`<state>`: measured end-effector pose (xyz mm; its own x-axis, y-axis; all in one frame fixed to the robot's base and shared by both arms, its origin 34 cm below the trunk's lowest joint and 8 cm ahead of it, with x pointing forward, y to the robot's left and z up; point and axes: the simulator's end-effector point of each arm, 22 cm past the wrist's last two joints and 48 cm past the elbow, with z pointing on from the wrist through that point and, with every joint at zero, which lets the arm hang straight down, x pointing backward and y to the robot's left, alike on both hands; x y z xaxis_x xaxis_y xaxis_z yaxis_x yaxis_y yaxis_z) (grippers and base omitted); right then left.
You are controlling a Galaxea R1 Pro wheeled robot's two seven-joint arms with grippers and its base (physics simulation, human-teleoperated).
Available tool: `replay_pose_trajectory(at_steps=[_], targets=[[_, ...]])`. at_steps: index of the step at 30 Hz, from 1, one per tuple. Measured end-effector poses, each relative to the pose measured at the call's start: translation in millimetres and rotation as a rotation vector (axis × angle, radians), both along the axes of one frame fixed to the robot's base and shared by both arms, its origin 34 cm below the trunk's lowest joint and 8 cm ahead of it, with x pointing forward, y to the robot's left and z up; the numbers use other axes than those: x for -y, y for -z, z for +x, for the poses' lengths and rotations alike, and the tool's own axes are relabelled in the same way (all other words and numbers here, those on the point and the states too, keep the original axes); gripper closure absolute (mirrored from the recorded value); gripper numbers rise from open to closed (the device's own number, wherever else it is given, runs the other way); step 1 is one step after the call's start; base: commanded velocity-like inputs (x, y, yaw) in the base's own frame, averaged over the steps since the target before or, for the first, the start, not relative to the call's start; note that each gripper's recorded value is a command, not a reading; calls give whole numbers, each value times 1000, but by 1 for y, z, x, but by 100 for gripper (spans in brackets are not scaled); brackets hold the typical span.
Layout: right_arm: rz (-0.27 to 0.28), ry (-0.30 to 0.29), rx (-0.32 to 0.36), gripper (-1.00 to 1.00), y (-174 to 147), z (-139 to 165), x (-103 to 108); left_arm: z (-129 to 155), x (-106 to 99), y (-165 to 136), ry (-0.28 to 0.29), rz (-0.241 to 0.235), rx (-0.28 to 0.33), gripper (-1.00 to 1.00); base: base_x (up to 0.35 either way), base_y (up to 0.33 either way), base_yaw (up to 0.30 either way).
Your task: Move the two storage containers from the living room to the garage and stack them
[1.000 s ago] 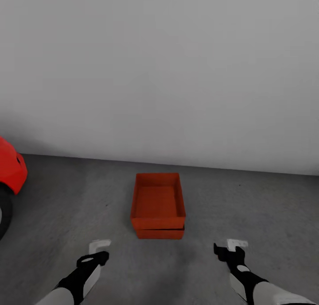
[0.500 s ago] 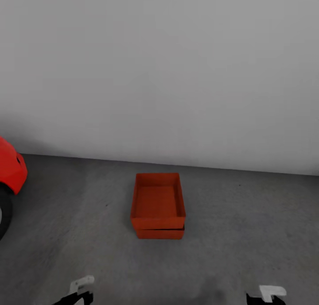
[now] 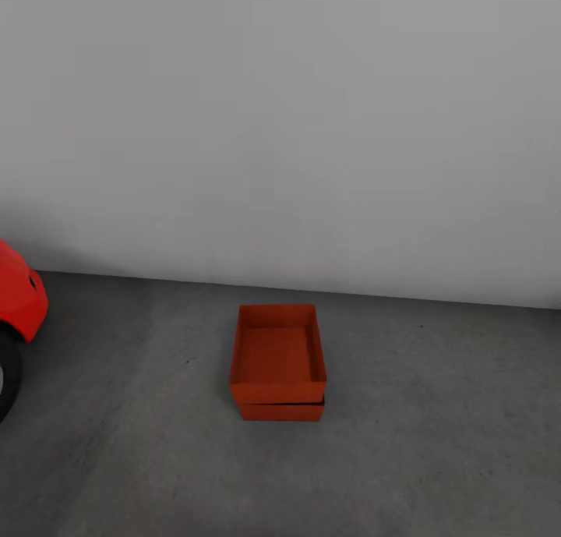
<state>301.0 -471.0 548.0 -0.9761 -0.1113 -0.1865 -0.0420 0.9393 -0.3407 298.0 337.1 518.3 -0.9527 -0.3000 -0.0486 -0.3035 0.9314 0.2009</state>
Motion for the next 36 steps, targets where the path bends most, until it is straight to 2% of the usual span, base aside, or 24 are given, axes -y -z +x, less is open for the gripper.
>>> replay_pose_trajectory(at_steps=[2,4,7,9,12,15,23,24,36], targets=[[31,-30,-75,-100,7,-47,-21,-23,0,1,0,-1,-30,-100,0,0,0],[64,-51,-119,-100,11,-73,-42,-46,1,1,1,-1,-59,-100,0,0,0],[110,-62,-142,-100,16,-85,-63,-63,1,0,4,-2,-80,-100,0,0,0],[160,-70,-157,-100,19,-93,-83,-68,2,0,6,-2,-83,-100,0,0,0],[259,-76,-182,-100,25,-105,-131,-66,1,0,7,7,-57,-100,0,0,0],[321,-69,-211,-100,28,-116,-164,-57,-3,0,8,24,-11,-100,0,0,0],[354,-49,-230,-100,27,-134,-187,-50,-4,-1,14,30,16,-100,0,0,0],[358,-46,-241,-100,25,-144,-190,-49,-4,-1,13,30,18,-100,0,0,0],[361,-38,-233,-100,24,-146,-193,-41,-5,-4,17,31,38,-100,0,0,0]])
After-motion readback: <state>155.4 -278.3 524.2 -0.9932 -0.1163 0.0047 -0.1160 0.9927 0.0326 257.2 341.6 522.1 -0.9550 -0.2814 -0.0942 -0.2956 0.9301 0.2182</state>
